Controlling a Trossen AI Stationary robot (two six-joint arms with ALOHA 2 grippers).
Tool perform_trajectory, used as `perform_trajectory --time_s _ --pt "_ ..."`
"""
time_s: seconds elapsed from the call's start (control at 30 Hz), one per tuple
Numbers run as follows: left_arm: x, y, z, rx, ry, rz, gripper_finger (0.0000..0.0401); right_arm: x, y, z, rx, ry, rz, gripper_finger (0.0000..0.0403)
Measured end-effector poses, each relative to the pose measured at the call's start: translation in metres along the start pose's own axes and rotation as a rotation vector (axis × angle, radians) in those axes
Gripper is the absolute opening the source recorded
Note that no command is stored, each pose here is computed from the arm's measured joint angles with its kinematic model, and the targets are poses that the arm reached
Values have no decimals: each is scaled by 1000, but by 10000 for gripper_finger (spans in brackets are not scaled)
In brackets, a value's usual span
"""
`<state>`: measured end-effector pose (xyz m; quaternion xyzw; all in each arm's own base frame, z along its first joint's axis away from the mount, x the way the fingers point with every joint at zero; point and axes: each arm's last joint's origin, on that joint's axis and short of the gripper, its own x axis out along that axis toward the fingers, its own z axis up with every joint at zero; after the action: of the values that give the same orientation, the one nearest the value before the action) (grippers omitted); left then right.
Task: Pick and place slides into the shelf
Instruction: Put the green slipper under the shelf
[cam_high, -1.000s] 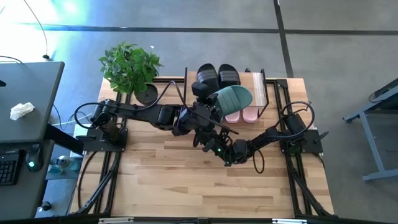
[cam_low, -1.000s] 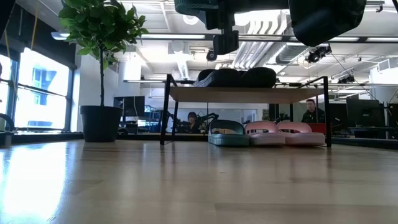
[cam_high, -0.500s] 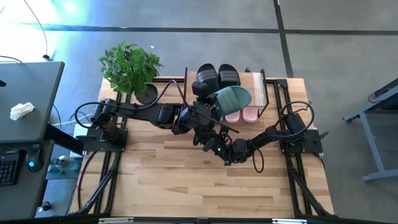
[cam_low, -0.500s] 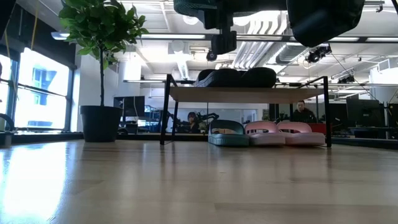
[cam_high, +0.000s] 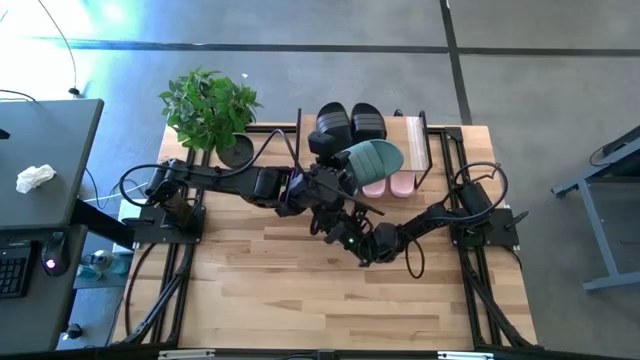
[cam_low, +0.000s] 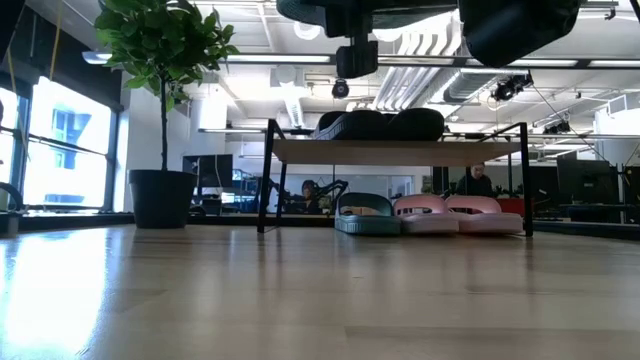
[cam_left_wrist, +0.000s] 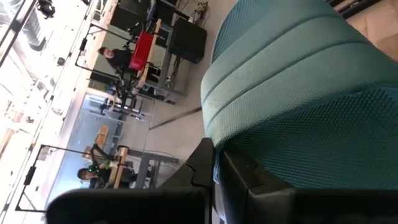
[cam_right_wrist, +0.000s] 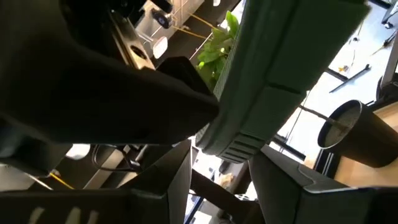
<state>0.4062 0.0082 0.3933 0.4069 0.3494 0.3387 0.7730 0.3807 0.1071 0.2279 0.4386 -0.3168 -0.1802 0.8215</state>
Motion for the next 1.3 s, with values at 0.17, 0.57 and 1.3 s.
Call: perform_trajectory --time_s 0.17,0.57,1.3 --pt "0 0 0 -21 -8 -8 0 4 5 1 -16 -41 -37 146" --pt "0 -1 1 -23 -24 -30 0 4 7 3 -45 -126 -161 88" --pt "-1 -6 2 6 -114 -160 36 -11 10 -4 -194 -167 -368 13"
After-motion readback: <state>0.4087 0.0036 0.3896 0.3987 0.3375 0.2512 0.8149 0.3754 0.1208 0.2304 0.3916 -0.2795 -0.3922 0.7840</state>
